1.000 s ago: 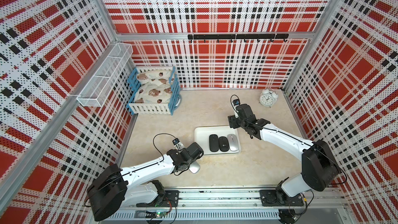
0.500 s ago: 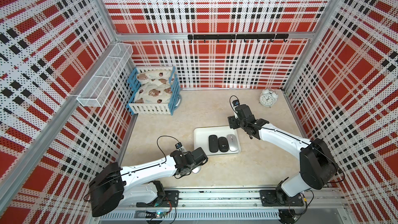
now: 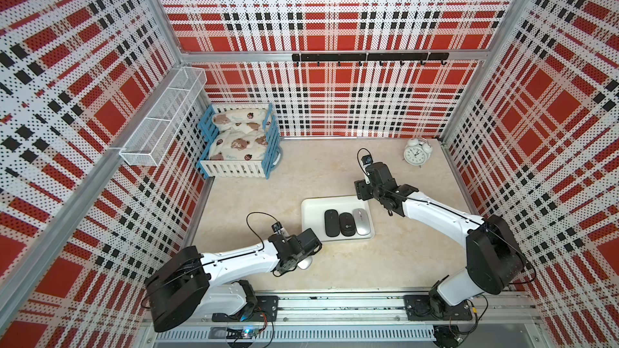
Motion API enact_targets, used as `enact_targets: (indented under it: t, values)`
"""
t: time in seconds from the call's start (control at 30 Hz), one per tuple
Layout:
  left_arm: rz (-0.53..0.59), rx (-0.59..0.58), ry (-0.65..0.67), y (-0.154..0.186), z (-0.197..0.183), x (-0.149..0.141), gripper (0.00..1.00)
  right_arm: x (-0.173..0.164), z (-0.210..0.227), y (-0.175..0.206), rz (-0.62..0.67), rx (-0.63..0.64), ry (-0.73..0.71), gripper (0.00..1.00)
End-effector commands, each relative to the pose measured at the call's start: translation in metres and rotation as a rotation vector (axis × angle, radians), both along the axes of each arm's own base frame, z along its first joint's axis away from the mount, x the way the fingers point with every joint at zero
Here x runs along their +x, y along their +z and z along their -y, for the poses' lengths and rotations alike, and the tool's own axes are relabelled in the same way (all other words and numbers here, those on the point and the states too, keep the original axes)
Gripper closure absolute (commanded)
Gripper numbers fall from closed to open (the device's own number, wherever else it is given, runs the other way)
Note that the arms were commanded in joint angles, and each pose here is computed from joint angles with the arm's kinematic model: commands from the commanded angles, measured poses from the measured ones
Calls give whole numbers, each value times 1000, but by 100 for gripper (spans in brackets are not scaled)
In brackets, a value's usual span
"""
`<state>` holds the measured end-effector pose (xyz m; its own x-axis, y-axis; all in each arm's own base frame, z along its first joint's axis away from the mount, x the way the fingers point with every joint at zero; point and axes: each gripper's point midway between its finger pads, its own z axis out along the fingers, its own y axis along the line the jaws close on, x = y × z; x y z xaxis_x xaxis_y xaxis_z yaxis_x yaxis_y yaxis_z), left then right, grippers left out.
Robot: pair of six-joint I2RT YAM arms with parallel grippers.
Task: Put the mouse in the storage box
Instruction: Pick up the mouse from the center of the board.
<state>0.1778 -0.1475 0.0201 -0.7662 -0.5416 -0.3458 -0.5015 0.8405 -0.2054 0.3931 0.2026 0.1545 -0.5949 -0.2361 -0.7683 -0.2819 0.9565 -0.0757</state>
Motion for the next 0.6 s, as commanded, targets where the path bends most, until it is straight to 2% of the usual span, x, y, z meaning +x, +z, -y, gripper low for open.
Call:
enact_targets:
  t: [0.0, 0.07, 0.13, 0.23, 0.4, 0.47, 0.57]
  values:
    - [-8, 17, -28, -9, 2, 6, 14, 3, 0, 2, 7, -7, -12, 25]
    - [-15, 35, -50, -11, 4, 6, 20, 3, 1, 3, 10, -7, -19, 25]
    - [-19, 53, -65, -12, 4, 8, 31, 3, 3, 4, 16, -7, -25, 25]
    - [-13, 72, -90, -10, 6, 11, 40, 2, 5, 3, 19, -14, -31, 25]
    - [38, 133, -130, 6, 7, 28, 47, 3, 6, 2, 16, -20, -37, 25]
    - [70, 164, -145, 21, 7, 38, 54, 4, 5, 1, 15, -22, -38, 25]
    - [116, 211, -147, 50, 1, 48, 55, 4, 6, 3, 17, -22, -44, 25]
